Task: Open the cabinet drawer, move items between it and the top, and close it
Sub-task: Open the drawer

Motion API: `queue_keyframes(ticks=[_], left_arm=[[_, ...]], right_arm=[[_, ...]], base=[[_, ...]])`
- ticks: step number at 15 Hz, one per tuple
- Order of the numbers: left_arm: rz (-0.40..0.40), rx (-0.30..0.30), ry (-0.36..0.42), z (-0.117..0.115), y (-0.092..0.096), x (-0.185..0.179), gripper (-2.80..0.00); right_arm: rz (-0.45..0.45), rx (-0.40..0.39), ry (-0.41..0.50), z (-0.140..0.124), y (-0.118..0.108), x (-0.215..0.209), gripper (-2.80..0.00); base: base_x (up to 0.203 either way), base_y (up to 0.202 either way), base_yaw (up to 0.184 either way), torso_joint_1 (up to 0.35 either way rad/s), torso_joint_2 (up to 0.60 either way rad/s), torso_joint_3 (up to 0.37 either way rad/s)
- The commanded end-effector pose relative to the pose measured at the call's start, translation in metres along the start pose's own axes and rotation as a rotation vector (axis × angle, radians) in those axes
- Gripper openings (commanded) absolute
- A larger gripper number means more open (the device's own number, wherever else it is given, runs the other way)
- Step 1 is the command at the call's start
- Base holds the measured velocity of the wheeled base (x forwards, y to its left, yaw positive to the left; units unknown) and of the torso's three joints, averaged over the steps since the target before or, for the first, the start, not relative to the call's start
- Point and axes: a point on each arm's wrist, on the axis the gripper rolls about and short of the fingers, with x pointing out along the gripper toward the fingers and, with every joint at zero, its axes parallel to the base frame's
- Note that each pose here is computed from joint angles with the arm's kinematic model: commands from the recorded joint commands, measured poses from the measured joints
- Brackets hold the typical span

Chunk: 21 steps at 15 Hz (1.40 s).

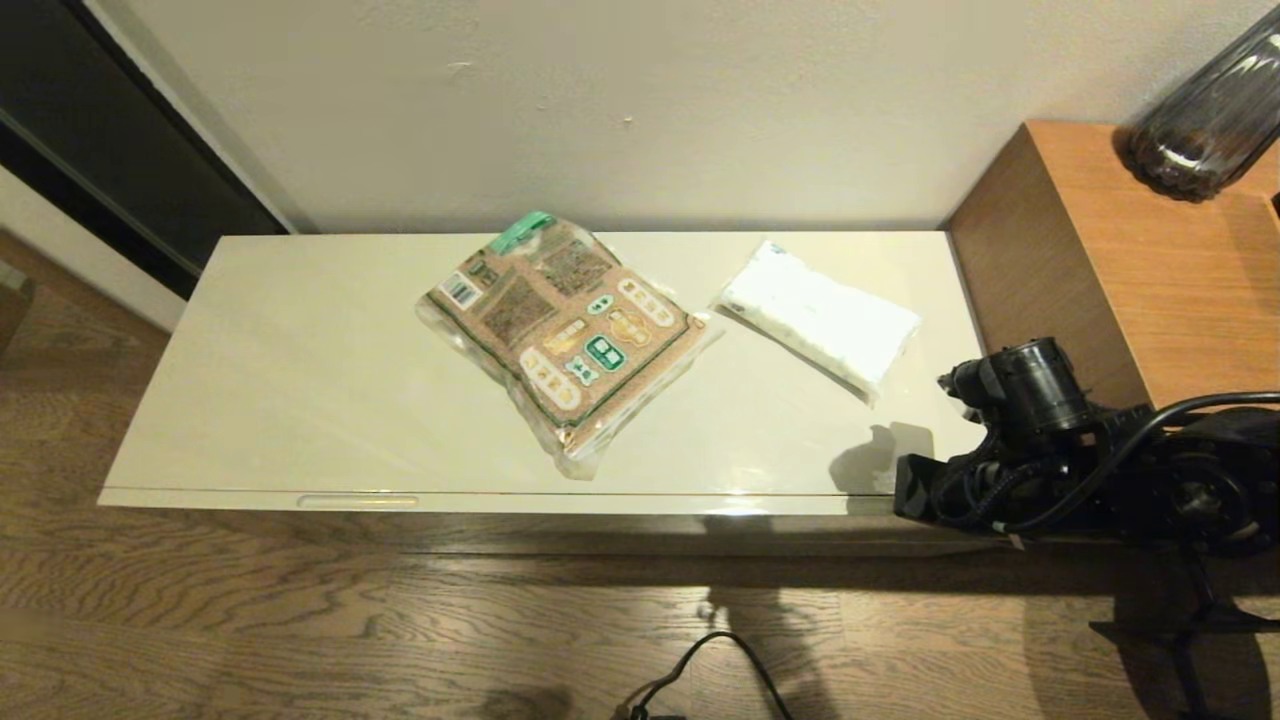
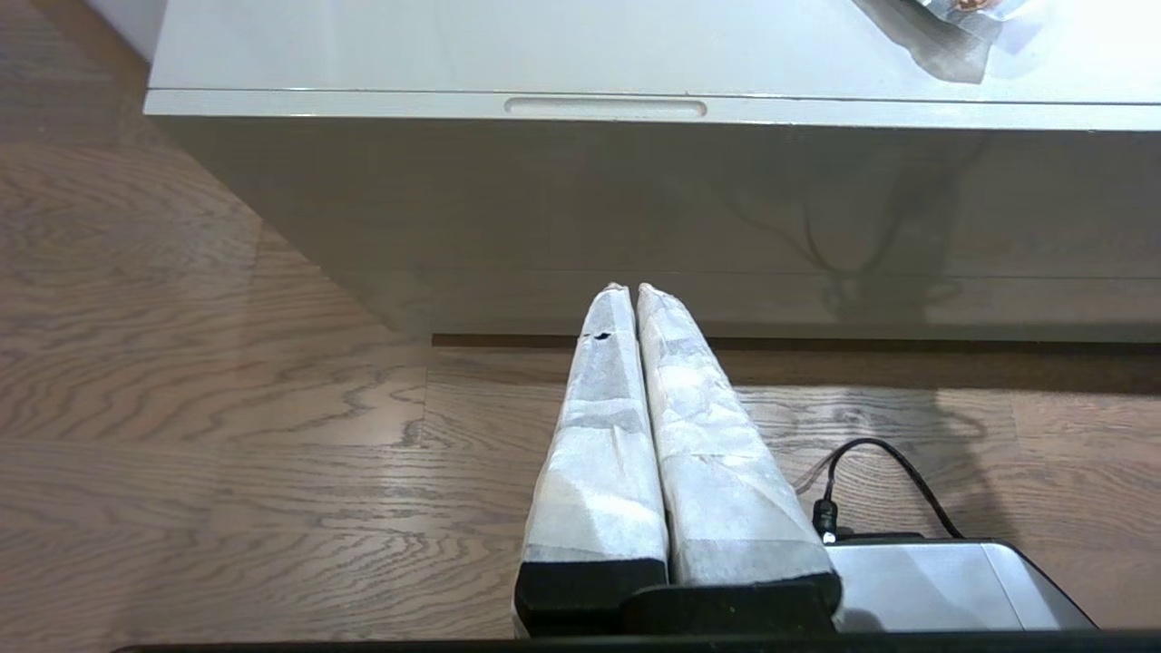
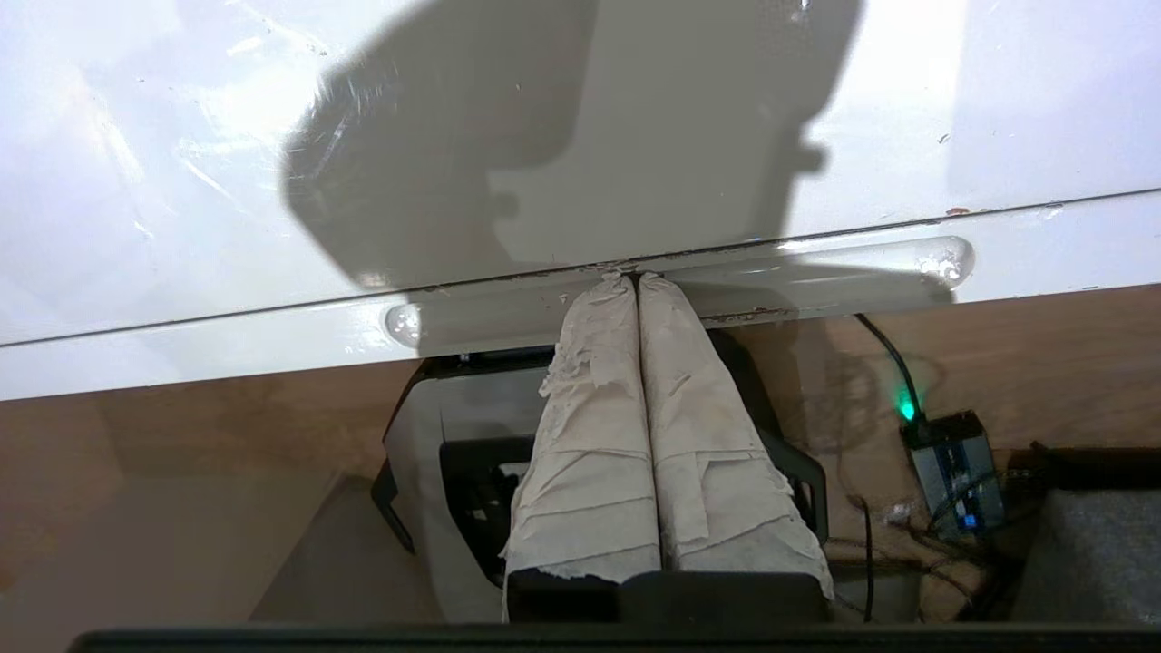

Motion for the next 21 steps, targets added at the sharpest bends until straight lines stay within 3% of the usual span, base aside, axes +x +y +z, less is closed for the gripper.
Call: queue_keyframes(ticks=[1,6,11,17,21], left_arm=[[0.0,-0.001,0.001,0.0,0.0,0.0,-2.8],[0.0,-0.001,0.001,0.0,0.0,0.0,-2.8],[0.0,-0.001,0.001,0.0,0.0,0.0,-2.8],[0.0,-0.001,0.001,0.0,0.0,0.0,-2.8],[0.0,-0.001,0.001,0.0,0.0,0.0,-2.8]], right_arm=[[-0.022,-0.005,0.049,-0.009,-0.004,0.007,-2.8],[-0.006,-0.022,0.169,-0.029,-0.009,0.002,-2.8],[0.047,-0.022,0.237,-0.043,-0.022,-0.041,-2.8],[0.101,-0.045,0.22,-0.059,-0.045,-0.126,-2.8],[0.115,-0.045,0.204,-0.049,-0.04,-0.136,-2.8]], base=[[0.0,0.0,0.0,0.0,0.0,0.0],[0.0,0.0,0.0,0.0,0.0,0.0],[0.0,0.0,0.0,0.0,0.0,0.0],[0.0,0.0,0.0,0.0,0.0,0.0],[0.0,0.0,0.0,0.0,0.0,0.0]])
